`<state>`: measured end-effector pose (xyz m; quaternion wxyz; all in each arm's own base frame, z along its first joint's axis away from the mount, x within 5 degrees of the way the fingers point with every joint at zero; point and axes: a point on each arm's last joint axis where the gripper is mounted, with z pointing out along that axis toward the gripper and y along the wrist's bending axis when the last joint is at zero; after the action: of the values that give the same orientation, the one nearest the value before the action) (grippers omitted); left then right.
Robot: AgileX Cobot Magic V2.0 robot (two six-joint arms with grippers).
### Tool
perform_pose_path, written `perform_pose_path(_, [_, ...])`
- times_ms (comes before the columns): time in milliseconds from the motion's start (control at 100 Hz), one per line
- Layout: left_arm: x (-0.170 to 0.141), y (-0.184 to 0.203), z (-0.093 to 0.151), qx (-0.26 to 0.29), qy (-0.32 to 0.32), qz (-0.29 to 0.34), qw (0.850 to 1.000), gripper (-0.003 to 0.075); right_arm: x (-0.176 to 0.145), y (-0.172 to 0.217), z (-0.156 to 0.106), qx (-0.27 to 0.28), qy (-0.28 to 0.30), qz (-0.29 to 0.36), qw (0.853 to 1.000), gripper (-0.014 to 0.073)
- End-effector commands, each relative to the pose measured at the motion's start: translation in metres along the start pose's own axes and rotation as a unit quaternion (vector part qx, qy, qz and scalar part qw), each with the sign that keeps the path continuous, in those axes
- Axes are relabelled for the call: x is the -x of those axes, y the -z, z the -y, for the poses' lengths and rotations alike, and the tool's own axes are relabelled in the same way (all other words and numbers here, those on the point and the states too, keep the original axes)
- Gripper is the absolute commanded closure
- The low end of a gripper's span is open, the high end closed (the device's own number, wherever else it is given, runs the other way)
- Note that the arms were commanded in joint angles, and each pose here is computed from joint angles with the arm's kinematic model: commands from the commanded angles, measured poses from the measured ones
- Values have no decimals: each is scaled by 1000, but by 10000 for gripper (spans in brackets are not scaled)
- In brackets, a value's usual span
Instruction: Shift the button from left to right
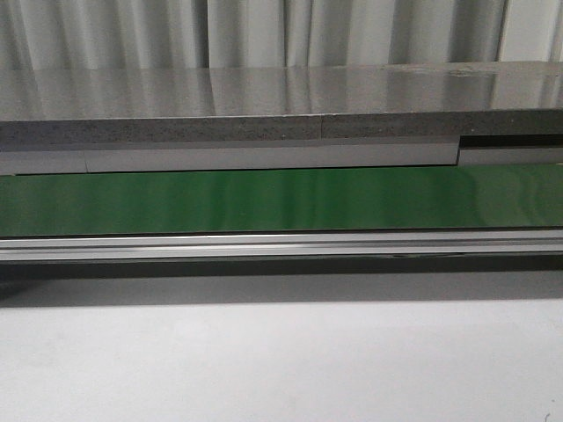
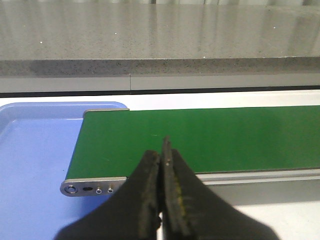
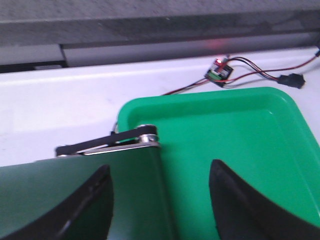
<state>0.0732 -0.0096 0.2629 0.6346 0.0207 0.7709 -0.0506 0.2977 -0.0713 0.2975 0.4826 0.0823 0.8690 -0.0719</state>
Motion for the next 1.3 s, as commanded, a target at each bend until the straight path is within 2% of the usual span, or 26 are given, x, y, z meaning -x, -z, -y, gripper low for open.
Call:
perform_pose_path(0, [14, 2, -1, 4, 6, 42, 999, 739, 20, 28, -11, 18, -1, 80, 997, 159])
perform_pose_path(170, [14, 2, -1, 4, 6, 42, 999, 739, 13, 65, -39, 72, 3, 115, 991, 159])
perform_pose_path(340, [14, 2, -1, 4, 6, 42, 999, 739, -1, 105, -52, 112, 12, 151, 982, 159])
perform_pose_path(650, [14, 2, -1, 4, 6, 42, 999, 739, -40, 168, -41, 133, 4, 179, 975, 159])
perform_pose_path(900, [14, 2, -1, 4, 6, 42, 999, 739, -72, 195, -32, 136, 6, 176, 975, 166])
perform_pose_path(1040, [14, 2, -1, 4, 6, 42, 999, 739, -79, 202, -30, 137, 4, 189, 972, 284])
perform_pose_path(1290, [14, 2, -1, 4, 6, 42, 999, 739, -79, 202, -30, 137, 4, 190, 972, 624])
